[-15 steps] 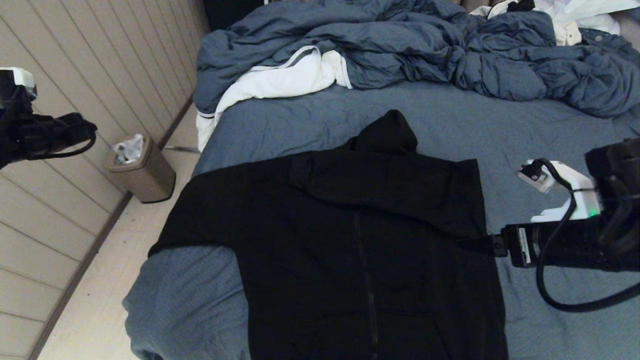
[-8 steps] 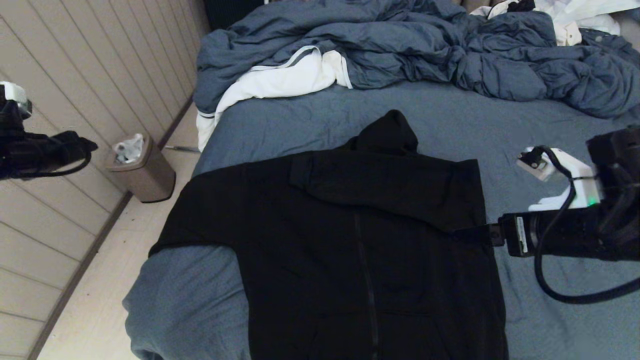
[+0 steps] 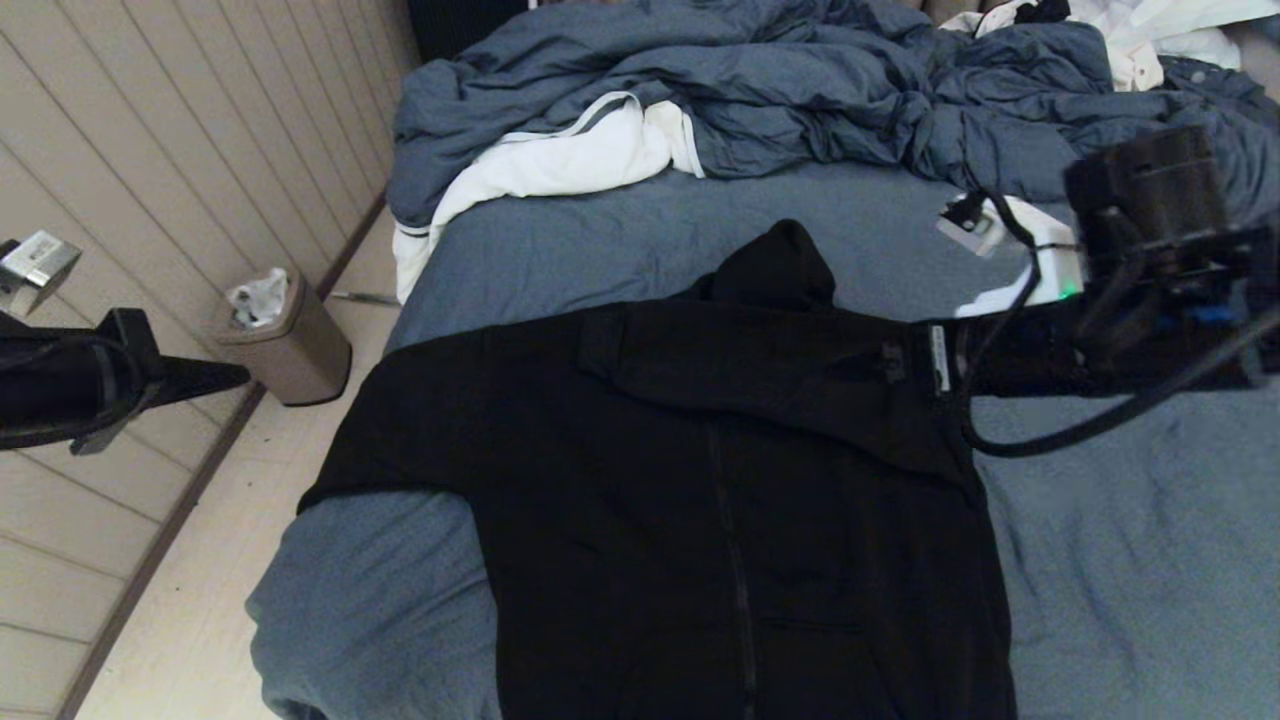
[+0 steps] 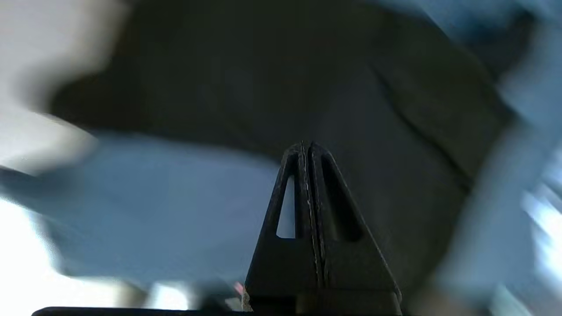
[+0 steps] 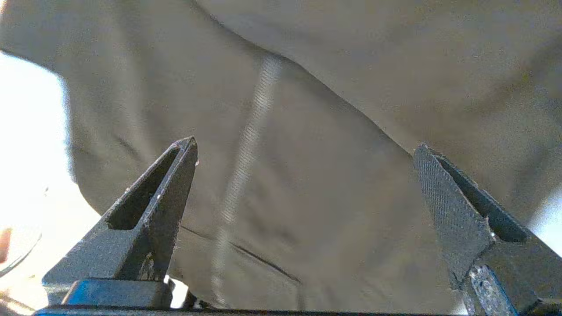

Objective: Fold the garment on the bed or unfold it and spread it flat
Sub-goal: Unfold the black sweatshirt

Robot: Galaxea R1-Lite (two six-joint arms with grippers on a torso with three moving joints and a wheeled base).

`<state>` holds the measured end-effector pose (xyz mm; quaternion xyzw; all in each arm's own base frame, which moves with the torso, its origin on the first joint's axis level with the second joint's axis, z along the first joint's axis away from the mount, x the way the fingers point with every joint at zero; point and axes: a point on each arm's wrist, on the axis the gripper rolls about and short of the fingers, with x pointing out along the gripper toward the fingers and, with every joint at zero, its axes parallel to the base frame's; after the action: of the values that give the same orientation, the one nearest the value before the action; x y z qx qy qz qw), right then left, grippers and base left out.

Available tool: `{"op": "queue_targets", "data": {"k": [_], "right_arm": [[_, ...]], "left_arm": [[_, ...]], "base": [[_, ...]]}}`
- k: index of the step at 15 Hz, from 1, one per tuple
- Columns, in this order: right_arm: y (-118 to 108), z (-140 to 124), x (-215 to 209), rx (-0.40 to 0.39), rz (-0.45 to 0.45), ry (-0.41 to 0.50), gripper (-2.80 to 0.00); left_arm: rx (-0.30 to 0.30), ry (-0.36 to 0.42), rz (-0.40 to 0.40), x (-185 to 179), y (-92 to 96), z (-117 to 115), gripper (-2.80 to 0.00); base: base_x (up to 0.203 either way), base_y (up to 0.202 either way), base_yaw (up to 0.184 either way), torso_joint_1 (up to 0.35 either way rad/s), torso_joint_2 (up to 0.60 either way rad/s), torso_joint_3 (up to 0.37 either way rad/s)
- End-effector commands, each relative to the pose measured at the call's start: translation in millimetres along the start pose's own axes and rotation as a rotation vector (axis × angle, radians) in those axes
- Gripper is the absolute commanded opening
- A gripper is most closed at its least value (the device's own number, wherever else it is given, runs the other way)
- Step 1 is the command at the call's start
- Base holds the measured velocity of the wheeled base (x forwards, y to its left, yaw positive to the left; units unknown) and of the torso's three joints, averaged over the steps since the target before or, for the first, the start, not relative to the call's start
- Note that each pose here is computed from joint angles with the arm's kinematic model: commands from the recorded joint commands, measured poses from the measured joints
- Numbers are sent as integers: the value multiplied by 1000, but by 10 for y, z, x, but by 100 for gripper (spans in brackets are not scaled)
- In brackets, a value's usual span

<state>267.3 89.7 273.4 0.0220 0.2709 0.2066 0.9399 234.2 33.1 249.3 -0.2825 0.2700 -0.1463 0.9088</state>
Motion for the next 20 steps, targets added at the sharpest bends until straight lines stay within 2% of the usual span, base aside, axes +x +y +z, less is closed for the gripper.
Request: {"op": "queue_targets", "data": {"k": [1, 3, 4, 7, 11, 13, 16, 20], "right_arm": [[175, 120, 366, -15, 51, 38, 0], [398, 243, 613, -35, 76, 55, 0], [509, 287, 737, -48, 69, 67, -280], [813, 303, 1116, -103, 14, 117, -280], [1153, 189, 1318, -186, 13, 158, -280], [1242, 137, 1431, -205, -51, 129, -280], [1423, 57, 1512, -228, -82, 102, -280], [1582, -60, 1789, -238, -149, 21, -280]], "left_arm": [[9, 28, -107, -120, -96, -91, -280], [-35, 71, -168, -95, -85, -106, -280], [-61, 76, -184, -105, -93, -103, -280], [-73, 91, -204, -146, -96, -178, -280], [-71, 89, -206, -209, -115, -246, -280], [-72, 89, -204, -216, -114, -260, -280], [-61, 74, -206, -201, -95, -278, -280], [-32, 42, -219, -227, -89, -335, -280]], "base": [[0, 0, 0, 0, 0, 0], [0, 0, 0, 0, 0, 0], [0, 0, 0, 0, 0, 0], [0, 0, 0, 0, 0, 0], [0, 0, 0, 0, 0, 0], [0, 0, 0, 0, 0, 0], [0, 0, 0, 0, 0, 0], [0, 0, 0, 0, 0, 0]]}}
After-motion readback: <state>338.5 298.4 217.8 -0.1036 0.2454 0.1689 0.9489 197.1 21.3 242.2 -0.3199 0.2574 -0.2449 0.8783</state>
